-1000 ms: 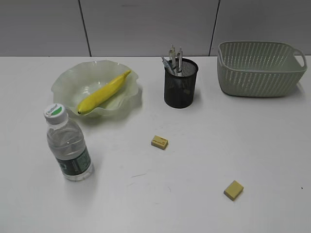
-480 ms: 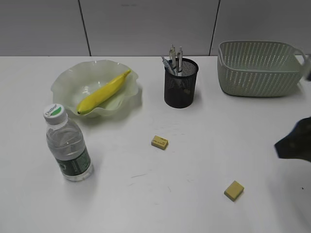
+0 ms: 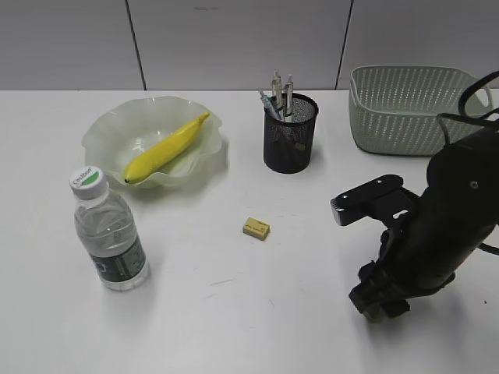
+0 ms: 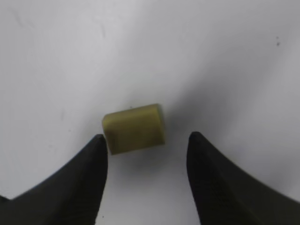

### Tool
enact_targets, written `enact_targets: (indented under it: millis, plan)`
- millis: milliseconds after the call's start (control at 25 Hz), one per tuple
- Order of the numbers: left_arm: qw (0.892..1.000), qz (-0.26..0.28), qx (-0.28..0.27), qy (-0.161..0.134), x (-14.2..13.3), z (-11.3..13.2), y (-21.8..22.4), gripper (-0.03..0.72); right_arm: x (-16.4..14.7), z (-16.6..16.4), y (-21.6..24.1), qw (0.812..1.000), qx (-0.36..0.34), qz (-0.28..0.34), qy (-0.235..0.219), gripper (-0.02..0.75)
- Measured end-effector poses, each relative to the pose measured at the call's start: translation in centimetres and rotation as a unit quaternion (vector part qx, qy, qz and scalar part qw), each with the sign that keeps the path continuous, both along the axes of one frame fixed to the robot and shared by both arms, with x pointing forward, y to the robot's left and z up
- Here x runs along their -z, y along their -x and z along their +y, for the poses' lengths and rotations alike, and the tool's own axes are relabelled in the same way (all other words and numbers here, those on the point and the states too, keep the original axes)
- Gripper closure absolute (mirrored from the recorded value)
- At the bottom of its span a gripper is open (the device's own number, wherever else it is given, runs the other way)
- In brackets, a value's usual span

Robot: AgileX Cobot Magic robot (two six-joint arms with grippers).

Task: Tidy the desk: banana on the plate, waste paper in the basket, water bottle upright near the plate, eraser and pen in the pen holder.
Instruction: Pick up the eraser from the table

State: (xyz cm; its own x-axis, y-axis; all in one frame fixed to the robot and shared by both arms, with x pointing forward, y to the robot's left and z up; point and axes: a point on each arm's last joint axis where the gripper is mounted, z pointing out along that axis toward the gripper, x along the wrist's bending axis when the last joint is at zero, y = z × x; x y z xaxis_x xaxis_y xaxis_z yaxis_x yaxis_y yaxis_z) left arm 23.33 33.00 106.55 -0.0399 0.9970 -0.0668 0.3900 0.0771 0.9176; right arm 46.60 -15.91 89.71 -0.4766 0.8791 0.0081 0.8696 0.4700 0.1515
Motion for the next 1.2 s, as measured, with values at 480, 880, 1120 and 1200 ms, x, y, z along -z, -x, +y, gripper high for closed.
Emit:
enact_targets:
  millis: [480, 880, 1120, 1200]
  plan:
    - [1.0, 0.0, -0.001, 0.0, 0.0, 0.0, 0.0, 0.375, 1.1, 0.6, -0.9, 0.999, -0.026, -0.028, -0.01, 0.205]
    - [1.0, 0.0, -0.001, 0.0, 0.0, 0.0, 0.0, 0.378, 1.3, 0.7, -0.8, 1.0, -0.008, -0.014, -0.017, 0.32]
    - [1.0, 0.0, -0.001, 0.0, 0.0, 0.0, 0.0, 0.381, 1.3, 0.7, -0.8, 1.0, -0.008, -0.014, -0.017, 0.43]
    - [1.0, 0.0, -0.001, 0.0, 0.0, 0.0, 0.0, 0.381, 1.3, 0.7, -0.8, 1.0, -0.008, -0.016, -0.018, 0.43]
